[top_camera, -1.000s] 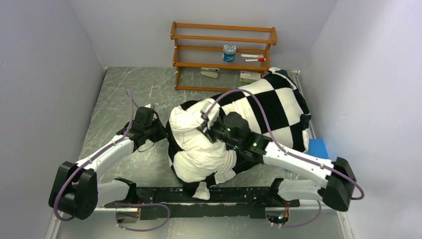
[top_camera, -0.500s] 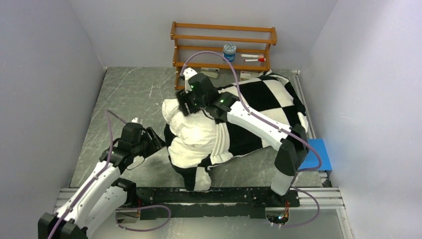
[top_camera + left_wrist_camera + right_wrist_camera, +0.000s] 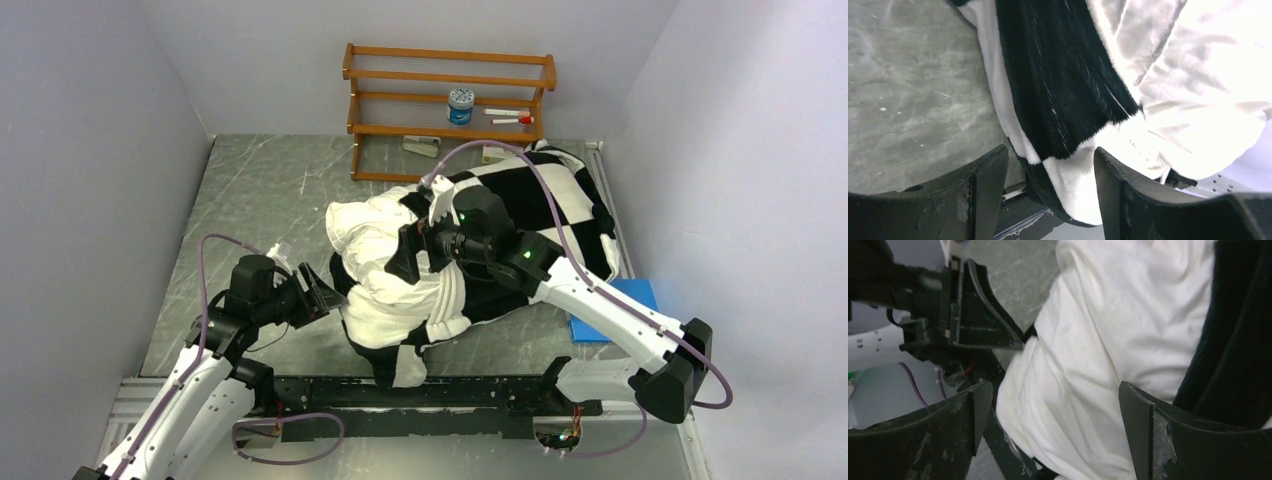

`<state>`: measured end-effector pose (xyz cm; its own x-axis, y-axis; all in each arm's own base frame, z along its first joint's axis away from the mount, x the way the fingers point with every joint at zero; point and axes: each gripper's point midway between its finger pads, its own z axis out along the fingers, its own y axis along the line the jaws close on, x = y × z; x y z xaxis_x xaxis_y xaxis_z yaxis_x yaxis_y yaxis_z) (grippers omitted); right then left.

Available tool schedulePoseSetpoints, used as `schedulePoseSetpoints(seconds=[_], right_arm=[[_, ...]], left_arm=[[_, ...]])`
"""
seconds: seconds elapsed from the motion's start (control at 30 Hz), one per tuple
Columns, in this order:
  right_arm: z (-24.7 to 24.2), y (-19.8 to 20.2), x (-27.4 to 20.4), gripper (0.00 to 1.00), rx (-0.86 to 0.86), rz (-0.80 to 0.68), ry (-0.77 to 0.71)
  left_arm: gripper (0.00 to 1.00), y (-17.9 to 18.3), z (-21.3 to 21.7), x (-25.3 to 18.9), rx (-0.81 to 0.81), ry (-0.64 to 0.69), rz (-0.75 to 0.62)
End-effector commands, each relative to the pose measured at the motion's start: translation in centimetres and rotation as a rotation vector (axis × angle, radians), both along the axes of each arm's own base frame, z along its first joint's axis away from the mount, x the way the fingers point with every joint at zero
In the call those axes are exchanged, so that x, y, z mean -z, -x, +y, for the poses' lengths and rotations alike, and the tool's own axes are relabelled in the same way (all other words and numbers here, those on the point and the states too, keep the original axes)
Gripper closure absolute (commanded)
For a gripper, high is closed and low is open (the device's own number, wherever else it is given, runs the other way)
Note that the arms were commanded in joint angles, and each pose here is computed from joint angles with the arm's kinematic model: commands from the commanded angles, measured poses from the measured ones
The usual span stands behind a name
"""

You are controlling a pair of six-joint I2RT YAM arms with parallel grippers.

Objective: Remove the pillowcase from the pillow
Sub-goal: Remove the pillow from the pillowcase.

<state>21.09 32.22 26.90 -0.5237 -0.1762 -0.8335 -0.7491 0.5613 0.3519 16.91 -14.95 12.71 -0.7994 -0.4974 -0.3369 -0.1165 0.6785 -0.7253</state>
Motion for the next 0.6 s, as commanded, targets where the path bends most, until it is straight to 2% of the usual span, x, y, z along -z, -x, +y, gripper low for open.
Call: schedulePoseSetpoints(seconds=[0.0, 0.13, 0.23, 0.3, 0.47, 0.53, 0.57], right_arm=[[-0.3, 1.8, 2.8, 0.00, -0.006, 0.103, 0.016], [-0.3, 2.1, 4.9, 0.01, 0.025, 0.068, 0.150], [0.2, 2.4, 6.0, 0.08, 0.024, 0.036, 0.206], [0.4, 2.1, 6.7, 0.16, 0.045, 0.043, 0.233], [1.4, 1.5, 7.5, 0.21, 0.068, 0.030, 0.246], [1.7, 1.1, 8.2, 0.23, 0.083, 0.034, 0.259], [1.8, 1.0, 8.5, 0.24, 0.087, 0.033, 0.268]], left_arm=[[0.33, 1.6, -1.7, -0.9, 0.115, 0.096, -0.008], [0.33, 1.9, -2.0, -1.5, 0.152, 0.104, -0.016], [0.32, 1.8, -2.1, -1.9, 0.163, 0.097, -0.021], [0.35, 1.8, -2.3, -1.6, 0.169, 0.088, -0.010], [0.38, 2.0, -3.6, -1.0, 0.186, 0.042, 0.003], [0.42, 2.1, -4.9, -0.7, 0.202, 0.037, 0.000], [0.49, 2.3, -5.8, -0.7, 0.214, 0.035, -0.004]])
